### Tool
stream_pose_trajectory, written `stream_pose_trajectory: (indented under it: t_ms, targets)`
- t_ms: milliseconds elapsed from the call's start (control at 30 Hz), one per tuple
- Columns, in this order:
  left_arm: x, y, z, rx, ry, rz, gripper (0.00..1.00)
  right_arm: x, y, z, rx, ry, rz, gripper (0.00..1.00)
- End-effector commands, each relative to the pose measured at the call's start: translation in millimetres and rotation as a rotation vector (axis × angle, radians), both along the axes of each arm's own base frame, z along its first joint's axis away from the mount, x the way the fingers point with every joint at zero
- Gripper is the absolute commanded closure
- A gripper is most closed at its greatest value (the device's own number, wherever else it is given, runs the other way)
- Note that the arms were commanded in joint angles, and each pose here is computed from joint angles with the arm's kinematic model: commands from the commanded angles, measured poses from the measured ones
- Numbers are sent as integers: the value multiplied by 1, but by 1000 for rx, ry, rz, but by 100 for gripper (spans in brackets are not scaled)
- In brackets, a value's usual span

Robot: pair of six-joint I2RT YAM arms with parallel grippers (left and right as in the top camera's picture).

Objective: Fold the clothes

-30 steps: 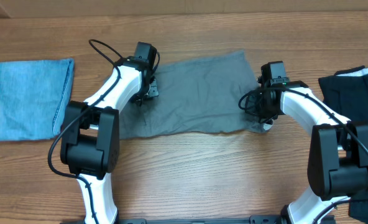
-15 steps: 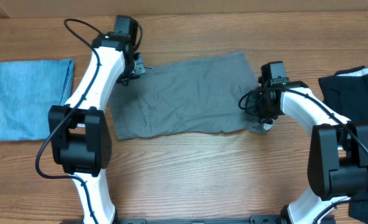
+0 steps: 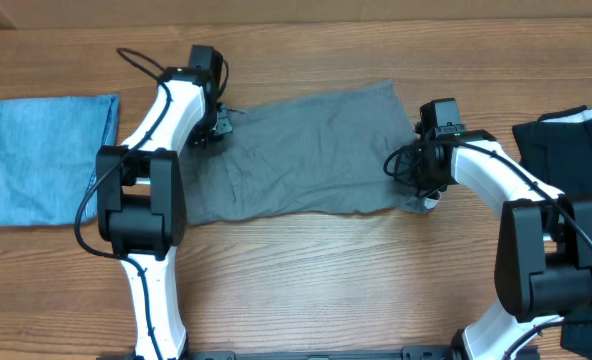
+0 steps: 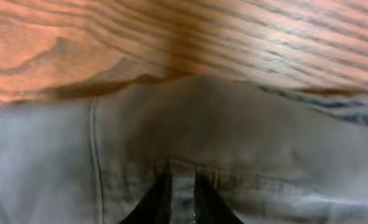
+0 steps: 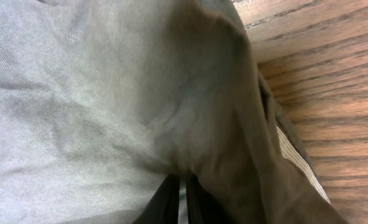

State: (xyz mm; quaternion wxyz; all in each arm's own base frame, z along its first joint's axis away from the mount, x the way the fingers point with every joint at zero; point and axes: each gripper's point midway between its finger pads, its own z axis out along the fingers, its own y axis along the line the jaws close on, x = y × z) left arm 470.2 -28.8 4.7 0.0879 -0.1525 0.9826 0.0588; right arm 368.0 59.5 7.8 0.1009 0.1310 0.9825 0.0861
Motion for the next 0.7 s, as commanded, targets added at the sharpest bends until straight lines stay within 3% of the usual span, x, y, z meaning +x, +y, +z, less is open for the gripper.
stream_pose_trajectory:
  t_ms: [0,233,467,500,567,633,667]
  targets:
    - [-24,17,-46,23,135,-2,85,-3,-7,-6,-29,12,-20,91]
    - [-12,37,-8,9,94,50,92,-3,-7,-6,-29,12,-20,91]
    - [17,15,97,-142,-82,31,89,-3,-7,-6,-29,11,-20,91]
    - [20,11,114,-167,-112,24,83,-3,-7,-6,-29,11,-20,90]
    - [20,7,142,-189,-162,15,44,-3,-7,-6,-29,11,-20,83]
    - [13,9,161,-181,-178,16,22,-3,-7,-6,-29,11,-20,78]
    - [-9,11,161,-177,-105,24,5,-2,-7,-6,-29,7,-20,69]
